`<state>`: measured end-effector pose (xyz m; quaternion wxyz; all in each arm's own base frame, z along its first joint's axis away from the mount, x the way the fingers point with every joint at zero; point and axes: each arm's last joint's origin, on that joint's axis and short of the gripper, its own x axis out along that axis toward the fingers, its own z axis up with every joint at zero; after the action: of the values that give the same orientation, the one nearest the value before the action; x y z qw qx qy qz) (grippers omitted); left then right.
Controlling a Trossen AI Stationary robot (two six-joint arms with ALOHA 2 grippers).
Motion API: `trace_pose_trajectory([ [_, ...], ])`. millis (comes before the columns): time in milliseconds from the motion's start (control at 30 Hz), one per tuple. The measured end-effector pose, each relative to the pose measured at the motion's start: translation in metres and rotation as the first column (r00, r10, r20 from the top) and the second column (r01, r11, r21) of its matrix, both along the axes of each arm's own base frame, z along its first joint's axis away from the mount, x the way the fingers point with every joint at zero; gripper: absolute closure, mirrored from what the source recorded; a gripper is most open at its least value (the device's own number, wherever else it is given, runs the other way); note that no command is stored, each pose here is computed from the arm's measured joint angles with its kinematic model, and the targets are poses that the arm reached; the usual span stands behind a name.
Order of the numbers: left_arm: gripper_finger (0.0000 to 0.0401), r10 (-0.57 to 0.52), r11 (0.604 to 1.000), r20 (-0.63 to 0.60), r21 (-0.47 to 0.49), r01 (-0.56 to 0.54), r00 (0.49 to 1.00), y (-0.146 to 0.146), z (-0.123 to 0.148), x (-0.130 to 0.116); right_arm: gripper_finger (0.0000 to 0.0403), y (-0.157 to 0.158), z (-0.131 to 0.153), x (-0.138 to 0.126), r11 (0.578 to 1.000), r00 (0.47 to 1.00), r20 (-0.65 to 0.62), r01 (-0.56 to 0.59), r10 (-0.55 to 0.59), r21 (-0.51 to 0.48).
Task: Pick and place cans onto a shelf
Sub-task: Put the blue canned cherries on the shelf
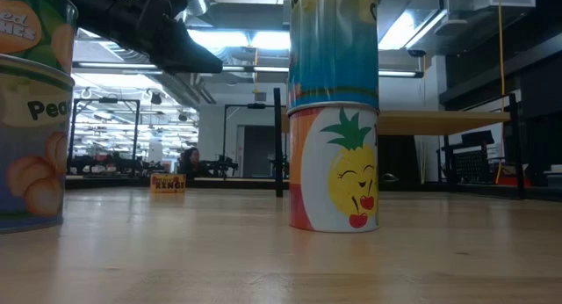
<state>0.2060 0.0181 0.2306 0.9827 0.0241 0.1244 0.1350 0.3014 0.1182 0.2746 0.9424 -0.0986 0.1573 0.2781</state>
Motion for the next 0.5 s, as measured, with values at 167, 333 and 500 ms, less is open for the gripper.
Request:
trace_pose_trajectory([
  [167,0.0288,0.0,1.0,0.0,0.0,0.0,1.0,0.0,0.0,0.0,0.0122,0.0,-0.013,0.002,0.996,0.999,-0.043,-0.011,0.008,-0.087],
  [333,0.0288,0.0,1.0,0.0,0.0,0.0,1.0,0.0,0.0,0.0,0.0122,0.0,-0.02,0.002,0.99,0.997,-0.077,-0.028,0.018,-0.14],
  [500,0.0288,0.0,1.0,0.0,0.0,0.0,1.0,0.0,0.0,0.0,0.0122,-0.002,-0.024,0.001,0.983,0.995,-0.101,-0.012,-0.006,-0.182],
])
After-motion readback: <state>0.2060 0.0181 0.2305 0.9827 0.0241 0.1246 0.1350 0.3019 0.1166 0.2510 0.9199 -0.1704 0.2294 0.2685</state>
